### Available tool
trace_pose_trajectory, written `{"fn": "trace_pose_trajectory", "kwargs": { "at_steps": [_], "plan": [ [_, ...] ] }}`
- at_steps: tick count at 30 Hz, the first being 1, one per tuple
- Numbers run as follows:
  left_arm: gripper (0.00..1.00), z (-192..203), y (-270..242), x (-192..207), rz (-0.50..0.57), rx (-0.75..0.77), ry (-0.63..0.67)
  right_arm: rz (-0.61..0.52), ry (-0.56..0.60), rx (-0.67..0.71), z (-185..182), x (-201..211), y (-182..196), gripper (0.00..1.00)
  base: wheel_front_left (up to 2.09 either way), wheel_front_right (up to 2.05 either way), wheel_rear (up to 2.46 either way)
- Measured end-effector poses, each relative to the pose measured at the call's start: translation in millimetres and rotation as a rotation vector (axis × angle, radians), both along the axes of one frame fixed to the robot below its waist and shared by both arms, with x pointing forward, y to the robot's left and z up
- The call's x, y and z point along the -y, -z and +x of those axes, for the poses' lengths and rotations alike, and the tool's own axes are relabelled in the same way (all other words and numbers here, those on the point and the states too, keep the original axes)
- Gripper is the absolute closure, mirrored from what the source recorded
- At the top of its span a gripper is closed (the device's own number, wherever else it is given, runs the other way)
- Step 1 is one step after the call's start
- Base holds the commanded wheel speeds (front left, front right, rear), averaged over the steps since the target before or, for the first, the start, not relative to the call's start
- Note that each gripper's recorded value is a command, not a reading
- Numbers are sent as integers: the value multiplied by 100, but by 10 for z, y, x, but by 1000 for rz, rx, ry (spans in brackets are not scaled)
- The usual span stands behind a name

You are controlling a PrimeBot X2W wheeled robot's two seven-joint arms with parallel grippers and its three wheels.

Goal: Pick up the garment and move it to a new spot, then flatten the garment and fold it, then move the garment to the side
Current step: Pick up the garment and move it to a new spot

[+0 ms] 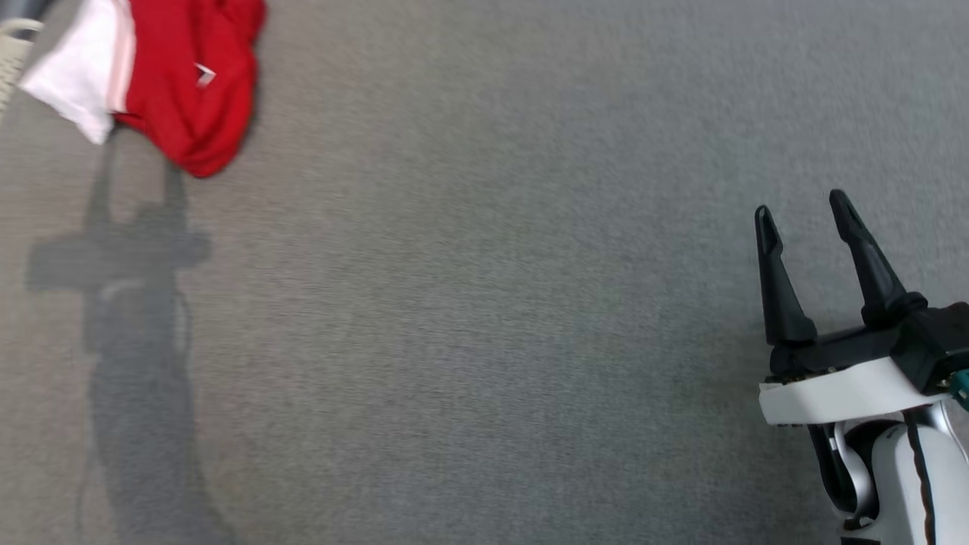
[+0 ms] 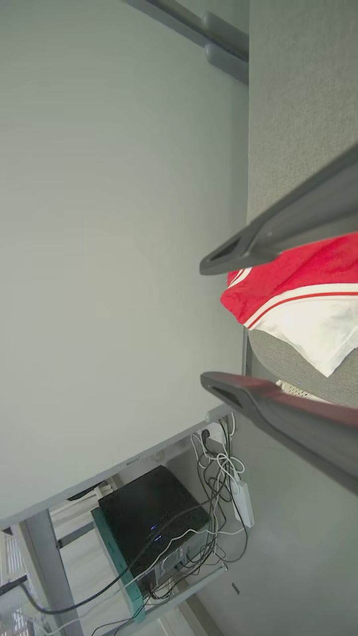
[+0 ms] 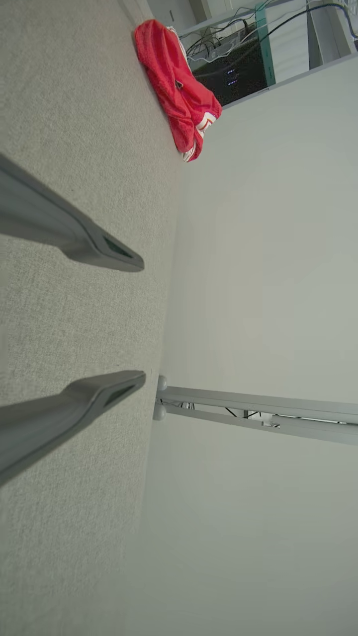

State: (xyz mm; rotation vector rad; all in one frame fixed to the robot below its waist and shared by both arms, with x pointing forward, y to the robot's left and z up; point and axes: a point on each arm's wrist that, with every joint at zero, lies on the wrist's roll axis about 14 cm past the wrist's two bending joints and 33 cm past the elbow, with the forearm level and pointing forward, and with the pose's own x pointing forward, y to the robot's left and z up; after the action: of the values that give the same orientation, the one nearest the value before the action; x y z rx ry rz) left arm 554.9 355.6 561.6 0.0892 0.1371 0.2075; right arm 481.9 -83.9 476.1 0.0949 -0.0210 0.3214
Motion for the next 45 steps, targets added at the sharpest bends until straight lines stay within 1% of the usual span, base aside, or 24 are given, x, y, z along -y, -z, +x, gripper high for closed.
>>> {"fn": "trace_pose_trajectory", "kwargs": {
  "at_steps": [3,6,9,13,16,20,21,22,23,24,28,32,33,34,37,39,41,45],
  "plan": [
    [0,280,444,123,-24,-129,21,-16,39,-31,52,159,177,0,0,0,0],
    [0,447,917,207,-49,-242,22,-38,78,-65,80,316,360,0,0,0,0],
    [0,496,1414,267,-79,-352,7,-60,116,-95,77,474,517,0,0,0,0],
    [0,424,1991,320,-111,-499,-25,-89,145,-129,55,608,671,0,0,0,0],
    [0,375,2204,324,-134,-560,-48,-104,153,-127,56,647,685,0,0,0,0],
    [0,329,2248,288,-148,-592,-65,-104,147,-114,69,626,643,0,0,0,0],
    [4,329,2248,288,-148,-592,-65,-104,147,-114,69,626,643,0,0,0,0],
    [44,312,2248,279,-154,-596,-69,-102,144,-110,71,612,628,0,0,0,0],
    [60,312,2248,279,-154,-596,-69,-102,144,-110,71,612,628,0,0,0,0],
    [100,309,2241,277,-155,-593,-70,-101,142,-108,71,604,620,0,0,0,0],
    [100,318,2151,265,-141,-558,-67,-99,141,-94,67,599,561,0,0,0,0],
    [100,351,1951,259,-117,-507,-55,-95,144,-64,53,602,442,0,0,0,0],
    [100,376,1790,240,-73,-471,-41,-87,145,-47,37,600,368,0,0,0,0],
    [100,376,1790,240,-73,-471,-41,-87,145,-47,37,600,368,0,0,0,0],
    [100,427,1484,251,-34,-400,-17,-71,144,-23,-1,588,238,0,0,0,0],
    [100,464,1241,284,11,-350,15,-60,146,-5,-40,592,143,0,0,0,0],
    [100,514,936,321,48,-270,40,-52,151,10,-95,607,53,0,0,0,0],
    [100,562,330,534,97,-135,121,-42,170,38,-247,669,-126,0,0,0,0]
  ]
}}
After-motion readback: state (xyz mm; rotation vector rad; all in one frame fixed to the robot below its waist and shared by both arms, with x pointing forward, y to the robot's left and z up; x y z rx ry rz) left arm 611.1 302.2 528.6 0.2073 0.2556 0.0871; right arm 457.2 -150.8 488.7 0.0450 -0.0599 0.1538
